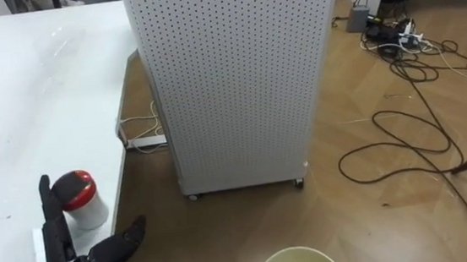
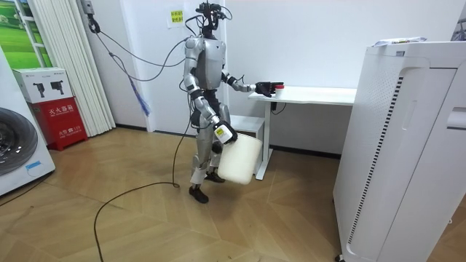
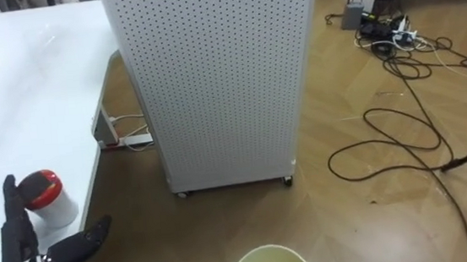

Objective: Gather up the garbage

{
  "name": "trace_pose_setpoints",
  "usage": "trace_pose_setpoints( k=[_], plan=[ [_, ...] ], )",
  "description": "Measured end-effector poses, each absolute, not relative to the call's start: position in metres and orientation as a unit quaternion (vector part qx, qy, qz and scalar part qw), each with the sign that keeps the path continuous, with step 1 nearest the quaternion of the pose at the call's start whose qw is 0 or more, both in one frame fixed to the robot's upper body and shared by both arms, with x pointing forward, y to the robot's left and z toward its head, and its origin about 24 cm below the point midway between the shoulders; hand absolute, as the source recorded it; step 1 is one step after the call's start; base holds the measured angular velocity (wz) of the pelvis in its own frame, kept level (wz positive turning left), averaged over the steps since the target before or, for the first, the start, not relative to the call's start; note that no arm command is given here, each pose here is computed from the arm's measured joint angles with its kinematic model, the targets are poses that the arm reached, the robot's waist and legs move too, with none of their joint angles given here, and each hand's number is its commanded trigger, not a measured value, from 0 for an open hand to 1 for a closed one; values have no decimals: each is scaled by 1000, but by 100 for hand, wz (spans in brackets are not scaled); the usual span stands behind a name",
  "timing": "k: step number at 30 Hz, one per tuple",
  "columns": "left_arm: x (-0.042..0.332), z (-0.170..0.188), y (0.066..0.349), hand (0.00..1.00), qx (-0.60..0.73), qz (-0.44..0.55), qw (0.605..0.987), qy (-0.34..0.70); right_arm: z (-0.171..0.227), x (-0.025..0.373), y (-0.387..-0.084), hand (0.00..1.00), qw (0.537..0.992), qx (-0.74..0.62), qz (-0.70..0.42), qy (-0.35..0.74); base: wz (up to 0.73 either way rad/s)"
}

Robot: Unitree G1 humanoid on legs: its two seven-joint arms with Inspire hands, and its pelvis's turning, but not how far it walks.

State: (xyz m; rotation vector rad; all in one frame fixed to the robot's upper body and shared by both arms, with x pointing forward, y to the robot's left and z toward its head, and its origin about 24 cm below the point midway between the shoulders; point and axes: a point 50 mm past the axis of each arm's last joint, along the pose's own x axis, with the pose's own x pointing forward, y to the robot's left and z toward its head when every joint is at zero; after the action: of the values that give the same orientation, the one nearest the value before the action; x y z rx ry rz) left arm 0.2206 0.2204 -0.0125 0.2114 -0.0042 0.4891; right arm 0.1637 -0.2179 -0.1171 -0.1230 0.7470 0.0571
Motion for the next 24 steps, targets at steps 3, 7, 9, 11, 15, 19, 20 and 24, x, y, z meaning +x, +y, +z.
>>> trace_pose_setpoints(
  k=[3, 7, 9, 11, 15, 19, 20, 24],
  plan=[
    [220, -13, 221, 0, 106, 242, 965, -1, -117, 164, -216, 100, 928, -67, 38, 365, 14],
    [228, -10, 211, 0, 98, 220, 971, -10, -118, 158, -226, 100, 927, -58, 10, 370, 52],
    [223, -14, 218, 0, 105, 236, 966, 2, -118, 158, -225, 100, 928, -59, 12, 367, -28],
    [221, -15, 222, 0, 102, 248, 963, 7, -115, 161, -226, 100, 932, -61, 9, 357, -15],
    [219, -18, 221, 0, 94, 252, 963, 15, -116, 157, -226, 100, 931, -67, 12, 359, 0],
    [217, -19, 222, 0, 92, 254, 963, 18, -116, 156, -225, 100, 931, -63, 20, 360, 0],
    [217, -19, 222, 0, 92, 254, 963, 18, -116, 156, -225, 100, 931, -63, 20, 359, -4],
    [217, -19, 222, 0, 92, 254, 963, 18, -118, 153, -224, 100, 928, -64, 22, 366, 0]
  ],
)
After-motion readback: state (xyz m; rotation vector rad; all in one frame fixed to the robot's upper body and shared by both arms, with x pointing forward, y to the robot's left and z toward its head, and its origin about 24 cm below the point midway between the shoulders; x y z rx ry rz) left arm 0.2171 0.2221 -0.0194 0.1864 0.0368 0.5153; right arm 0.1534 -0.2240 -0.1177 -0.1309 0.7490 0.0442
